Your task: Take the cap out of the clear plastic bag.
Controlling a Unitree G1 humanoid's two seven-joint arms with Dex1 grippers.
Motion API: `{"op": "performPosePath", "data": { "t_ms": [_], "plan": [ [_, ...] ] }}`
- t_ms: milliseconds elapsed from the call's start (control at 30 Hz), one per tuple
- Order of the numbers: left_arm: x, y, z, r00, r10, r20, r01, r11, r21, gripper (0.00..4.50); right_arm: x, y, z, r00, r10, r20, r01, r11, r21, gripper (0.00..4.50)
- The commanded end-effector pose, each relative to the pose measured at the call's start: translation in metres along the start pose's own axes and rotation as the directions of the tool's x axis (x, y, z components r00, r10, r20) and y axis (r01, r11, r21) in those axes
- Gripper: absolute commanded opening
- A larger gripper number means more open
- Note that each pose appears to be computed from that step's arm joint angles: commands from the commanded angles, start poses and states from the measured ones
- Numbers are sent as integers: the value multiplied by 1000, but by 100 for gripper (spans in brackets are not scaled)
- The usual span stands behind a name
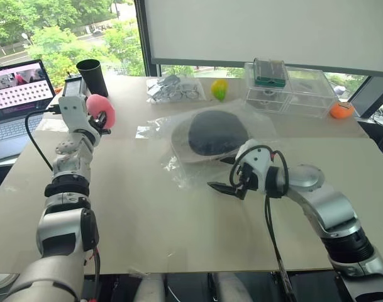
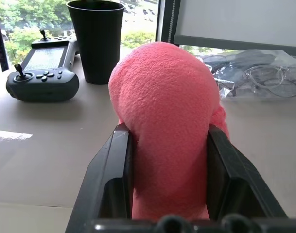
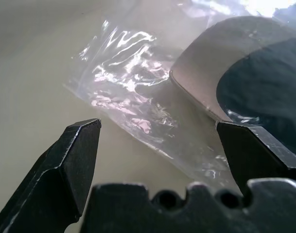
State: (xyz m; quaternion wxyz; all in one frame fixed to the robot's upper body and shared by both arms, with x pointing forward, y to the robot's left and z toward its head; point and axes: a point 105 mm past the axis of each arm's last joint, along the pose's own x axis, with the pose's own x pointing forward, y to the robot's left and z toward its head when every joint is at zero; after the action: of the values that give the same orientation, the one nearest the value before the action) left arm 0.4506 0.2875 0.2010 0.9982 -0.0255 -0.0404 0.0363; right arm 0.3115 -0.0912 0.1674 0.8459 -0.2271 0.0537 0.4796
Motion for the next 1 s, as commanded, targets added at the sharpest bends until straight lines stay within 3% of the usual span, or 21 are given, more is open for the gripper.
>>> {"op": "performPosePath", "data": {
  "t_ms": [33, 133, 200, 433, 833, 1000],
  "plan": [
    [4, 25, 17, 991, 134, 18, -135, 991, 23, 186, -1, -4, 11, 999, -29, 44, 30, 999, -28, 450],
    [4, 34, 13, 980, 200, -1, -200, 979, 43, 186, 0, -4, 9, 999, -32, 36, 33, 999, -27, 450],
    [4, 40, 14, 970, 243, 0, -243, 968, 63, 212, 0, -4, 7, 999, -34, 31, 35, 999, -27, 450],
    [3, 43, 14, 959, 284, 8, -284, 956, 75, 448, -3, -5, 6, 998, -50, 27, 50, 998, -23, 450],
    [4, 41, 24, 959, 280, 53, -284, 953, 104, 448, -3, -5, 3, 998, -59, 15, 60, 998, -24, 450],
    [10, -14, 46, 978, -72, 194, 53, 993, 103, 448, -6, -5, 1, 998, -62, 6, 62, 998, -25, 450]
  ]
}}
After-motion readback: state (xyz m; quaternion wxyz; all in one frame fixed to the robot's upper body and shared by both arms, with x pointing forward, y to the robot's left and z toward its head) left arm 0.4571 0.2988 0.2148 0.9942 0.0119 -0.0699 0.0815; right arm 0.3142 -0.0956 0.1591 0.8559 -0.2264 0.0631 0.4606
